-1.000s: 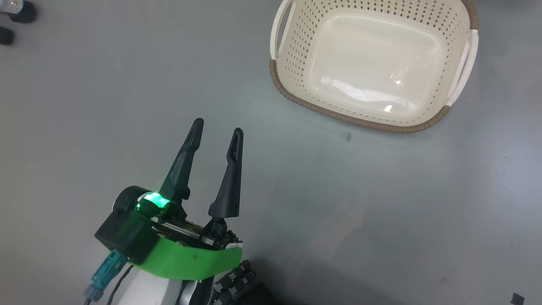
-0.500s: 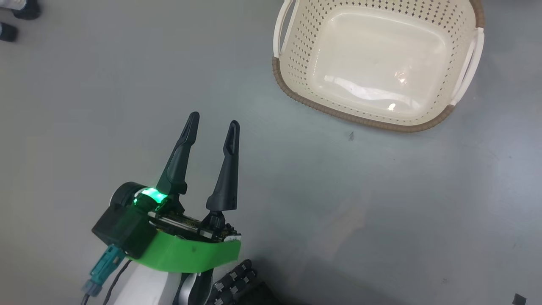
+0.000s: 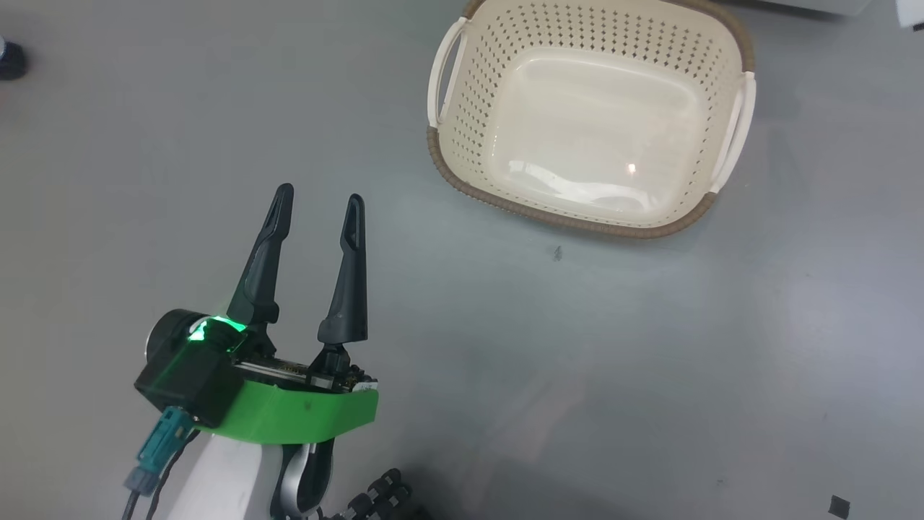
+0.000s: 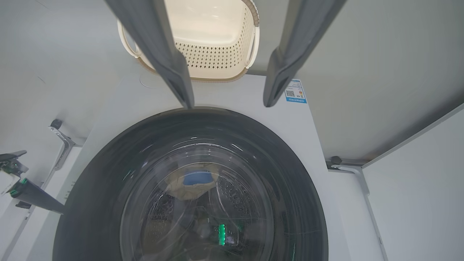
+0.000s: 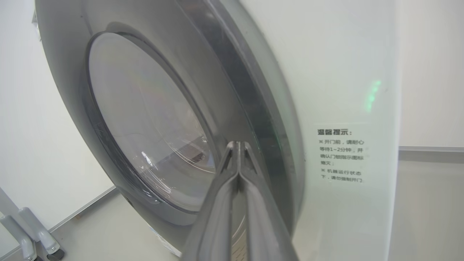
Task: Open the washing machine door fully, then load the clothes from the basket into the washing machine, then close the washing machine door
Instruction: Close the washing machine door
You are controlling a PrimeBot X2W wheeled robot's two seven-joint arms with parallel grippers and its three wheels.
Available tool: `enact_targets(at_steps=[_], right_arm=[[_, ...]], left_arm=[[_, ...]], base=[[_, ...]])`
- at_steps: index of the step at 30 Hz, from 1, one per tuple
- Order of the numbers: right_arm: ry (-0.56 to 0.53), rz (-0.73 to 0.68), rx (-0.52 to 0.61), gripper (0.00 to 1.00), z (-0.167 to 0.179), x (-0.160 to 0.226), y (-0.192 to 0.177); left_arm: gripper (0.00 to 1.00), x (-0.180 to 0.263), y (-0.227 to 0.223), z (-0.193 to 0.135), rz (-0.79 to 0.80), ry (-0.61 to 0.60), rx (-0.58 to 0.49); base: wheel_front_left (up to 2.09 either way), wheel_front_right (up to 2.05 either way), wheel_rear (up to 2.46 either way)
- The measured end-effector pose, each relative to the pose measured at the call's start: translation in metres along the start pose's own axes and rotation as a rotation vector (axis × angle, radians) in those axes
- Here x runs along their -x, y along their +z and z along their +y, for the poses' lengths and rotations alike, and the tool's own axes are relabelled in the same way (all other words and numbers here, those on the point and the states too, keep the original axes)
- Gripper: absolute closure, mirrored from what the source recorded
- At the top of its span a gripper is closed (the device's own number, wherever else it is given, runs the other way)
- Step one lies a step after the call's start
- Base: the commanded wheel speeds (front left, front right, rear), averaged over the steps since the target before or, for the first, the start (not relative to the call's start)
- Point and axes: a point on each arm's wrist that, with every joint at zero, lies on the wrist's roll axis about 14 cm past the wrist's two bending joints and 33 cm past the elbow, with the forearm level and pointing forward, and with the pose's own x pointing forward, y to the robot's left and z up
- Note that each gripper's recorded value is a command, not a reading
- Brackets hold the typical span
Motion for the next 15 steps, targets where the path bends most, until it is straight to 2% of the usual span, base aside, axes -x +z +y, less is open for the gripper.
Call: enact_targets(at_steps=[15], right_arm=[[-0.151, 0.069, -0.016, 1.0, -0.008, 0.083, 0.006]], left_arm=[[0.0, -0.003, 0.021, -0.009, -0.074, -0.056, -0.047]], base=[[0.0, 0.0, 0.0]])
